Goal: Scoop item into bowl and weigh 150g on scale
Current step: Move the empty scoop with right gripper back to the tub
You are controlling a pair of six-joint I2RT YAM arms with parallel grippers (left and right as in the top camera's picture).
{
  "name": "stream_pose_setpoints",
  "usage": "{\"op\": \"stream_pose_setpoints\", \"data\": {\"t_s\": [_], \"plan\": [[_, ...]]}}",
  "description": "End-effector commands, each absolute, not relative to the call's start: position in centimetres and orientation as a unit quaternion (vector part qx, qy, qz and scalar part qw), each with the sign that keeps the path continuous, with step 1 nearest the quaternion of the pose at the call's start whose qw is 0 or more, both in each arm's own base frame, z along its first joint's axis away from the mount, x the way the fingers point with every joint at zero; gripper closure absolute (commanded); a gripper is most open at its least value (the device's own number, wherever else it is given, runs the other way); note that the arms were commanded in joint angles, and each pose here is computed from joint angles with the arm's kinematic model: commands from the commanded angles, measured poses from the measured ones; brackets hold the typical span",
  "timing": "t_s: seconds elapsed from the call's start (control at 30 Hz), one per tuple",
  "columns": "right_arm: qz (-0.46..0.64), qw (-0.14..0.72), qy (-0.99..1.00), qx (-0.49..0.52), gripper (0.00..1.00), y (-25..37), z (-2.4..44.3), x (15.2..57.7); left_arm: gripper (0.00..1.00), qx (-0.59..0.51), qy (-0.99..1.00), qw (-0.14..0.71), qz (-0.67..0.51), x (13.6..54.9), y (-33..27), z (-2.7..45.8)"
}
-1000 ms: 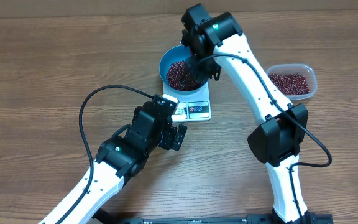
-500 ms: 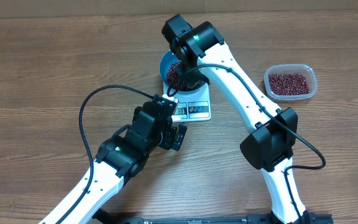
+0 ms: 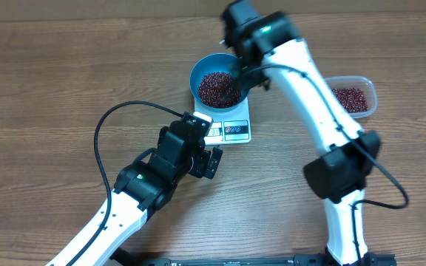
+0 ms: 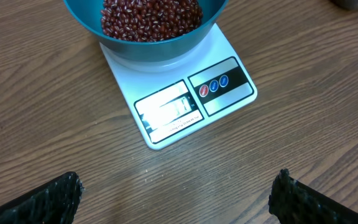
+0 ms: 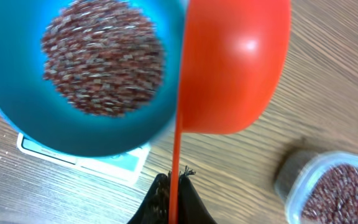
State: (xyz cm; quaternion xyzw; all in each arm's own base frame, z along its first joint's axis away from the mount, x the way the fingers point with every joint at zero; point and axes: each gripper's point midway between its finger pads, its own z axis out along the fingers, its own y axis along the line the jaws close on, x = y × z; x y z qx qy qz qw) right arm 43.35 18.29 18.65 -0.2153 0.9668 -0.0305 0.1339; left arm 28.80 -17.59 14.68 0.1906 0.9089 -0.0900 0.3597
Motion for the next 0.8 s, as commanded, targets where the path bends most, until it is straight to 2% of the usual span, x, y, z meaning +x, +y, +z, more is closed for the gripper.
{"op": "stream_pose_setpoints", "data": {"t_s": [0.0,0.37,0.57,0.77], "plan": [[0.023,0.174,0.970,-0.170,0.96,14.8,23.5,43.5,0.01,0.191,0.909,0.362,-0.081,29.1,-17.3,14.7],[0.030,0.114,0.993,0.004,0.96,0.2,23.3,42.4,0.00,0.191,0.909,0.362,-0.081,29.1,-17.3,14.7],[0.031,0.091,0.993,0.066,0.96,-3.8,21.9,41.6,0.00,0.191,0.909,0.362,-0.081,29.1,-17.3,14.7],[0.013,0.013,0.996,0.091,0.96,-6.1,17.6,39.2,0.01,0.191,0.909,0.362,-0.081,29.1,-17.3,14.7]]}}
